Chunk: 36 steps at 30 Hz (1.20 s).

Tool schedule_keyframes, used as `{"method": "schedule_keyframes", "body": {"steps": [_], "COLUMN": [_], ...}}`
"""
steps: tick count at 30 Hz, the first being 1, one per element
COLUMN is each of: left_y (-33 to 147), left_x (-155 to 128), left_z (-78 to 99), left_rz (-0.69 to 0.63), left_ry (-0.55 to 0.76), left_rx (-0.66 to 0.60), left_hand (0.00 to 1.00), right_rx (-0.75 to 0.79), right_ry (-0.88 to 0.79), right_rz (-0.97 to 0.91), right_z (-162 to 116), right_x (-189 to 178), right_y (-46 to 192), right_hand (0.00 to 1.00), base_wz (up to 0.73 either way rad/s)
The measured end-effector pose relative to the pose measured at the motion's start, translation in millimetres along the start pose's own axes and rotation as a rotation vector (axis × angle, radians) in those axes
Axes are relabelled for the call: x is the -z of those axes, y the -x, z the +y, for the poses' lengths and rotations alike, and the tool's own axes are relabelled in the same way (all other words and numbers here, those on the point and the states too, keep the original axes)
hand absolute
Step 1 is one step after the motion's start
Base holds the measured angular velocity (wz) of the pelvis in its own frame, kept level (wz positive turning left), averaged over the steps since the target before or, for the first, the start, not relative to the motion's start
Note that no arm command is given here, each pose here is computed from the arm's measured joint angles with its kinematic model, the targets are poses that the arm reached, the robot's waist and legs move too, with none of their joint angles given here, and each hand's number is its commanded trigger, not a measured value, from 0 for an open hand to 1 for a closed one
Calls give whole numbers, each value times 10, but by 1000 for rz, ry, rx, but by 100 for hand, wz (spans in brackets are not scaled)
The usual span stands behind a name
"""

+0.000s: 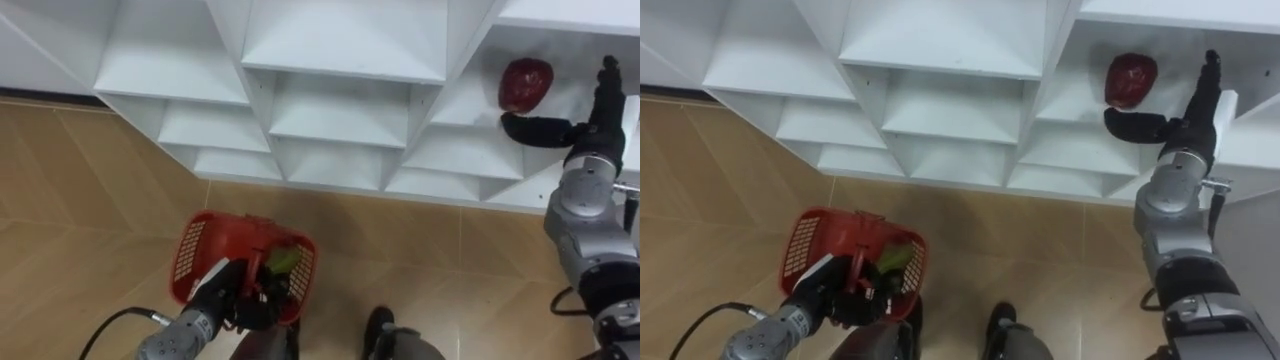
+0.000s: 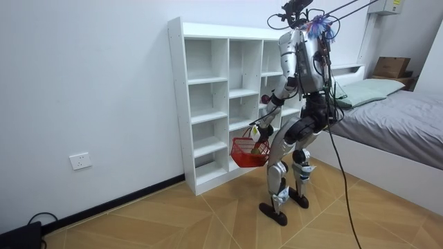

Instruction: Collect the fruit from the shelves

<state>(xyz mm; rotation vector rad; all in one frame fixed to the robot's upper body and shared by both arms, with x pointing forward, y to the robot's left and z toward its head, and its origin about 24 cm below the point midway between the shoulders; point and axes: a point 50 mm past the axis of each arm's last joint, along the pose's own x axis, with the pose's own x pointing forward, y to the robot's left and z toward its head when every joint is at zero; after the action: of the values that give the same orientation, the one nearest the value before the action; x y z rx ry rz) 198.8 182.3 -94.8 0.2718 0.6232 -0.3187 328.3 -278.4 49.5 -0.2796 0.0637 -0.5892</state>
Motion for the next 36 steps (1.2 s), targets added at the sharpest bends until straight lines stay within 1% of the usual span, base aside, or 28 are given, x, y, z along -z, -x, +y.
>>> {"method": "schedule_keyframes", "body": {"steps": [8, 15, 21, 26, 29, 33, 36], "left_y": [-26, -32, -37, -36, -36, -33, -29], "left_x": [-75, -102, -121, -134, -150, -130, -122], "left_z": [11, 4, -3, -5, -10, -37, -27], "left_rz": [-22, -32, -38, -41, -46, -34, -30], "left_ry": [-6, -6, -5, -14, -15, -29, -31], "left_rx": [-1, 3, 5, 7, 10, 27, 25], "left_hand": [100, 100, 100, 100, 100, 100, 100], "right_rx": [-7, -22, -27, -35, -52, -90, -90], "right_ry": [-11, 37, 24, 38, 75, 145, 176], "right_rz": [-36, -100, -122, -125, -140, -102, -55], "right_z": [49, 92, 108, 113, 145, 201, 174], "right_x": [-127, -248, -307, -306, -303, -166, -79], "right_y": [-37, -59, -59, -58, -44, -4, -7], "right_hand": [0, 0, 0, 0, 0, 0, 0], "base_wz": [0, 0, 0, 0, 0, 0, 0]}}
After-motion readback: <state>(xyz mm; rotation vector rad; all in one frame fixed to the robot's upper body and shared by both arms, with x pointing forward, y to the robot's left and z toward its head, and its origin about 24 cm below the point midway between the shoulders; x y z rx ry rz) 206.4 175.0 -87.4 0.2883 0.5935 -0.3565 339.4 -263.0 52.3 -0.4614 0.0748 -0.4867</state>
